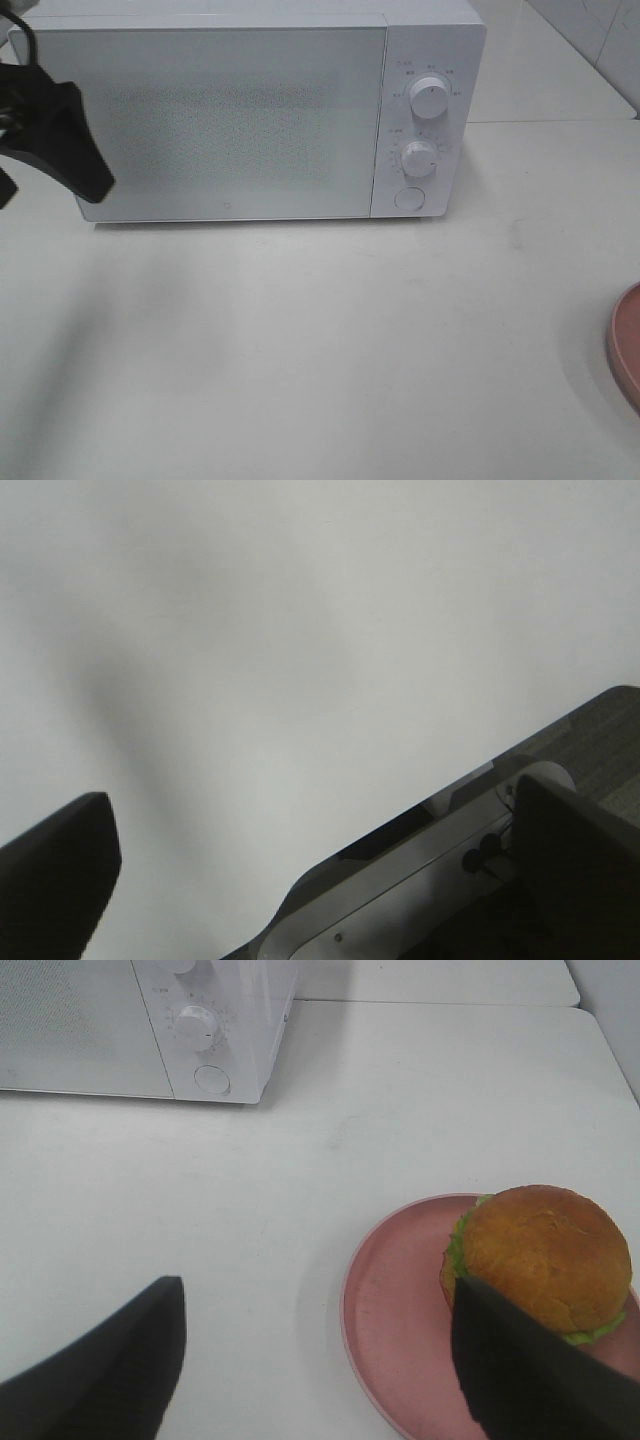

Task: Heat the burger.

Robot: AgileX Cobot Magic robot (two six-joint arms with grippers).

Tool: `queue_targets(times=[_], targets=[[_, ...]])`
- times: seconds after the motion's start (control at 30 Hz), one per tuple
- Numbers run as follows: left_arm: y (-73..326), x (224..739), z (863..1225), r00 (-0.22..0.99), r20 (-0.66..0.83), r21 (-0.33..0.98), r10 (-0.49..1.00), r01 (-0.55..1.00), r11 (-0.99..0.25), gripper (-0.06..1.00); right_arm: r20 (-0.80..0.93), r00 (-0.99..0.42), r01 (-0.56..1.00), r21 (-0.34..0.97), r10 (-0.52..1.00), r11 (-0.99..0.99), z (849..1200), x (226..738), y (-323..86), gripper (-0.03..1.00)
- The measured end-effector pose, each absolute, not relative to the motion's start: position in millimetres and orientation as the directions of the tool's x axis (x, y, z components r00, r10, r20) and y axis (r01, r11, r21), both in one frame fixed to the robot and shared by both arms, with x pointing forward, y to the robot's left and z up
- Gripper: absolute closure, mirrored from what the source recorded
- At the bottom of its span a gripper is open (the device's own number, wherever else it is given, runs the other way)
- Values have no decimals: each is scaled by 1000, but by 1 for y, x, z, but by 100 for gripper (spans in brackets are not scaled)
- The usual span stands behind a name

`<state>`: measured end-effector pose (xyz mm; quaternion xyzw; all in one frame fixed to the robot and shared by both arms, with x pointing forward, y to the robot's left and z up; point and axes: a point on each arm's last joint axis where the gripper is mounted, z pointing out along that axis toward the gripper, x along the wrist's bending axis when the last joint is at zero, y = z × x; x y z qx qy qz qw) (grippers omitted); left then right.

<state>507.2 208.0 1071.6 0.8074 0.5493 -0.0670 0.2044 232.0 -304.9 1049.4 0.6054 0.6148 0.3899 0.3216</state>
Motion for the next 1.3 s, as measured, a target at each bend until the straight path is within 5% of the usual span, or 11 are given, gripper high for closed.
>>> queue_targets(times=[0.33, 0.53, 1.0, 1.3], targets=[[276, 467, 1131, 199, -217, 429, 956, 899, -90, -4, 77, -60, 494, 869, 995, -37, 1049, 232, -305, 24], [282, 441, 1141, 172, -171, 477, 970, 876, -71, -4, 77, -60, 494, 869, 995, -37, 1049, 232, -305, 24], [293, 332, 1073, 71, -69, 457, 995, 889, -32, -4, 77, -60, 494, 869, 995, -37, 1049, 232, -305, 24], [293, 295, 1047, 72, -55, 612, 996, 791, -24, -4, 77, -60, 494, 869, 995, -37, 1049, 232, -305, 24]])
